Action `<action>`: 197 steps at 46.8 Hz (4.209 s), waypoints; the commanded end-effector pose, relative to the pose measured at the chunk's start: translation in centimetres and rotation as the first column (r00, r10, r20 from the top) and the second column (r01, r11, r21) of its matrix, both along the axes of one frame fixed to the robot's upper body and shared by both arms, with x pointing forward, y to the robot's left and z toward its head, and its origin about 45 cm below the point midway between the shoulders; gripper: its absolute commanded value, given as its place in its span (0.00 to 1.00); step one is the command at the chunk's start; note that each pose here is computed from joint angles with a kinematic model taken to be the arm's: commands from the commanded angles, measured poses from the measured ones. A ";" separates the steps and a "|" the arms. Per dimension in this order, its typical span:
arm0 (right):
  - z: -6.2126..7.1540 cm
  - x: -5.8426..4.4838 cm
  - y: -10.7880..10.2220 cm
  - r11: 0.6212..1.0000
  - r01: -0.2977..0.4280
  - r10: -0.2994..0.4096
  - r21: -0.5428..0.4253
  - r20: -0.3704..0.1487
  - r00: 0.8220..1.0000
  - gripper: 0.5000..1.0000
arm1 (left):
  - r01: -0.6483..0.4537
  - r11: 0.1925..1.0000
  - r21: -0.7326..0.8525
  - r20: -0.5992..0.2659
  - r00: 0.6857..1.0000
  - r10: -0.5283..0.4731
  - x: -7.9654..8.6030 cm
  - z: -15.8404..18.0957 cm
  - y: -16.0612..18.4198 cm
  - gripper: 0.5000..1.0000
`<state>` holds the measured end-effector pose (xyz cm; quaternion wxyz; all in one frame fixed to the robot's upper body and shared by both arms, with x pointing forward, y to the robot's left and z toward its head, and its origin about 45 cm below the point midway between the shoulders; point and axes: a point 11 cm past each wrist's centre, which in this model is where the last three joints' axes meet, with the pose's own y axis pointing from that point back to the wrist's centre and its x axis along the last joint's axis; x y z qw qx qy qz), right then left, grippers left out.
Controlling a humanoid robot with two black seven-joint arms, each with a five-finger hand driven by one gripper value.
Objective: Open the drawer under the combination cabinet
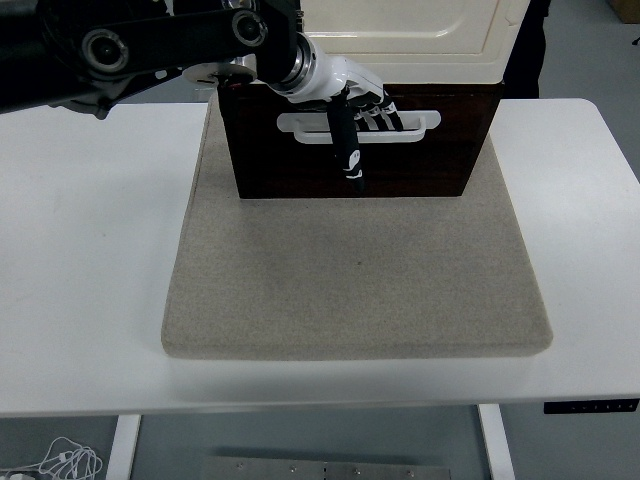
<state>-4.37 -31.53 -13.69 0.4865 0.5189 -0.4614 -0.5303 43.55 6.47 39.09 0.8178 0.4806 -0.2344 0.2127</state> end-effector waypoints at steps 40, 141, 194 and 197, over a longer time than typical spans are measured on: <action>0.0 0.0 0.0 1.000 0.000 0.000 0.000 0.000 1.000 0.85 | 0.090 0.996 0.016 -0.044 0.995 -0.089 -1.7 -0.1 -1.0 1.00; 0.0 0.0 0.0 1.000 0.000 0.000 0.000 0.000 1.000 0.85 | 0.270 0.962 -0.040 -0.070 0.960 -0.272 -4.3 4.0 -2.8 1.00; 0.0 0.0 0.0 1.000 0.000 0.000 0.000 0.000 1.000 0.85 | 0.266 0.933 -0.241 0.031 0.963 -0.267 -4.0 9.8 -3.3 1.00; 0.0 0.0 0.0 1.000 0.000 0.000 0.000 0.000 1.000 0.85 | 0.262 0.919 -0.295 0.054 0.965 -0.258 -3.8 11.2 -3.3 1.00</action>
